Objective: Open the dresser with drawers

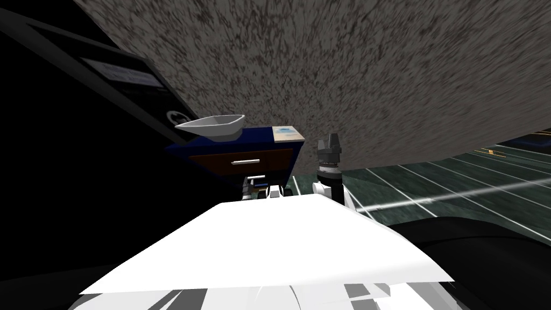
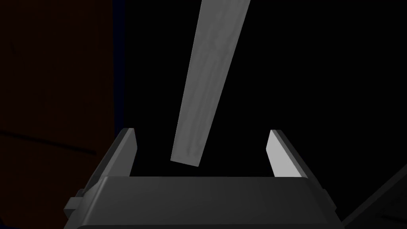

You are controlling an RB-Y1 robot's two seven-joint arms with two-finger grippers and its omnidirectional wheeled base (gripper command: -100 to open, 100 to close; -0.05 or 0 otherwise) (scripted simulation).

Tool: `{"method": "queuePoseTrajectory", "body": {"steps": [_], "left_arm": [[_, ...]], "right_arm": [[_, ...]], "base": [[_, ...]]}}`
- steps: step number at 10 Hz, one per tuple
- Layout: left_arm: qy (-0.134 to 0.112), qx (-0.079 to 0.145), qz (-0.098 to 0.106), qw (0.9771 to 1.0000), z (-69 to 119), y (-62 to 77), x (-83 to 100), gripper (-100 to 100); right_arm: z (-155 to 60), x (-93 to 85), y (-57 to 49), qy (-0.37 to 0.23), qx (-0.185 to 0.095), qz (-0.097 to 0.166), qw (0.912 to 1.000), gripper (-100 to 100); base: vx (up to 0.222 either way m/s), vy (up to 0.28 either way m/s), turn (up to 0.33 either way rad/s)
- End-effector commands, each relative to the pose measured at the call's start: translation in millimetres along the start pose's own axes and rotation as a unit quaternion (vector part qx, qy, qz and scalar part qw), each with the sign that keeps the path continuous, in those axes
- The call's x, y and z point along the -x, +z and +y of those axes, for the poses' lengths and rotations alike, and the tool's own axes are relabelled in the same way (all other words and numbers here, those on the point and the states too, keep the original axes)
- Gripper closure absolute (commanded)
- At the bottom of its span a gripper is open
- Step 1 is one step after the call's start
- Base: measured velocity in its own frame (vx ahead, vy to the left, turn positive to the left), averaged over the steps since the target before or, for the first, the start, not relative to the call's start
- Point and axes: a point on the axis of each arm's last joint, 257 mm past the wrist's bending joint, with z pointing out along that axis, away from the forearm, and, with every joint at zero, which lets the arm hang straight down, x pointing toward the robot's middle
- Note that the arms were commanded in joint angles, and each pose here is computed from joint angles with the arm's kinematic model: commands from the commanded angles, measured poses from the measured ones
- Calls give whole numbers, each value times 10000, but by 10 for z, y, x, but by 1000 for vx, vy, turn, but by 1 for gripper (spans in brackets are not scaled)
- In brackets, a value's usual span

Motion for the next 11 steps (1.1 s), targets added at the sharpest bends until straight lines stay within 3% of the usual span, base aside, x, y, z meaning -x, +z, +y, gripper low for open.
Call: {"method": "queuePoseTrajectory", "body": {"steps": [1,6,7,11], "left_arm": [[-2,11,0,10000,25,-31,-7,100],[0,19,37,10000,-43,-121,-5,100],[-14,57,19,10000,-49,-71,-1,-100],[-31,87,-1,10000,-74,3,1,-100]], "right_arm": [[0,0,0,0,0,0,10000,0],[0,-1,1,1,1,0,10000,0],[0,0,1,1,0,0,10000,0],[0,0,-1,0,0,0,10000,0]], "base": [[-22,4,30],[-155,-3,12],[49,-2,-12],[103,-21,-6]]}}
